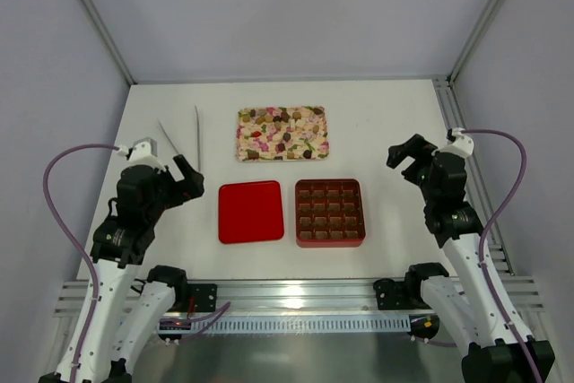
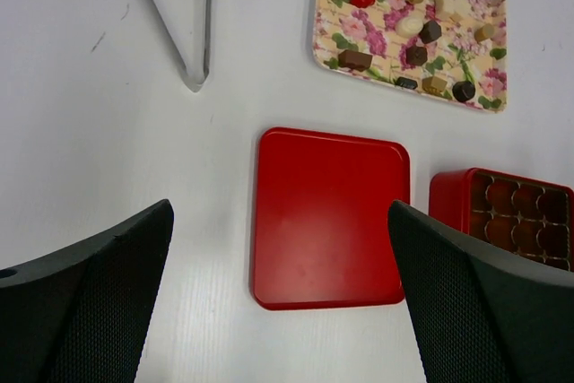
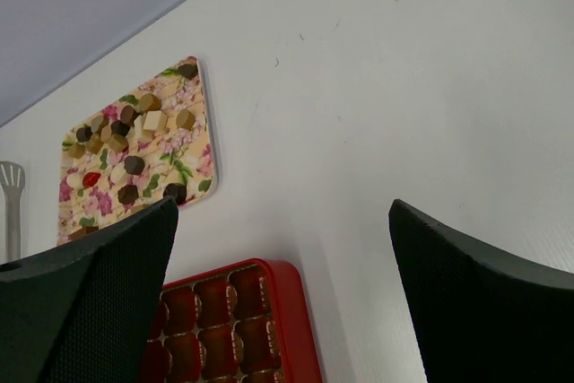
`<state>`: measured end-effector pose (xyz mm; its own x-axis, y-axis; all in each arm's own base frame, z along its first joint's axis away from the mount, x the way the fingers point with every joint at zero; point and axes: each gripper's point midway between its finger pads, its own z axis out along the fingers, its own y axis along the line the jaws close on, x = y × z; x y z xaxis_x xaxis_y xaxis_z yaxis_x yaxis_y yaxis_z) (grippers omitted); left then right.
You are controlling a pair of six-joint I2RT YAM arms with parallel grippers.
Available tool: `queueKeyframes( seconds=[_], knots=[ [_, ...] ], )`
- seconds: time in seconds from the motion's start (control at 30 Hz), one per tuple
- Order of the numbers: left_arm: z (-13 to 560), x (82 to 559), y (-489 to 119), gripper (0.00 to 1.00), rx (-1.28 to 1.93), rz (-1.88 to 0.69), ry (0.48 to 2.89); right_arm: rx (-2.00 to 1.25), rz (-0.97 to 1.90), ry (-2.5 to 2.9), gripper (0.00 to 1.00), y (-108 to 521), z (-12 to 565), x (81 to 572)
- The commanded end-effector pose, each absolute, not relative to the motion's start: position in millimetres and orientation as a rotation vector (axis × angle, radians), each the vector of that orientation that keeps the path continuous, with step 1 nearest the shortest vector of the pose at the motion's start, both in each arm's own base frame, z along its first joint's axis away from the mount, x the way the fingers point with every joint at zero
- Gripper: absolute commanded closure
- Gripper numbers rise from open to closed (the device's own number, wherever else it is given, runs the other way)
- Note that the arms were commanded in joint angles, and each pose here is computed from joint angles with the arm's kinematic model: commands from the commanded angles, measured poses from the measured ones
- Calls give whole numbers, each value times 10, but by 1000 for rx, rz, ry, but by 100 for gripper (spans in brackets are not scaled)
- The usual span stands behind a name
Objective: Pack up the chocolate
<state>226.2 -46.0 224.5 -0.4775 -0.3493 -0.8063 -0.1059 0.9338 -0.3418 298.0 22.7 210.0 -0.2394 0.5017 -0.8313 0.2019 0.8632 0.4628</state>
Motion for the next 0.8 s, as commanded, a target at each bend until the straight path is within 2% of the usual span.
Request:
queueKeyframes(
  seconds=[0.0,0.17,0.4,0.6,0.77],
  knots=[
    [2364,2346,-318,0,-389,-233,1997,515,293,1741,0,176,2363,2990],
    [2446,2527,-229,0,-458,-169,1989,473,307,1767,0,237,2332,3013],
    [2436,3204,-57,0,-539,49,2029,405,376,1837,0,407,2256,3060],
    [1986,3989,53,0,-603,145,2143,337,448,1868,0,556,2223,3021],
    [1438,4383,206,0,-626,183,2274,296,489,1891,0,640,2200,2979]
  ],
)
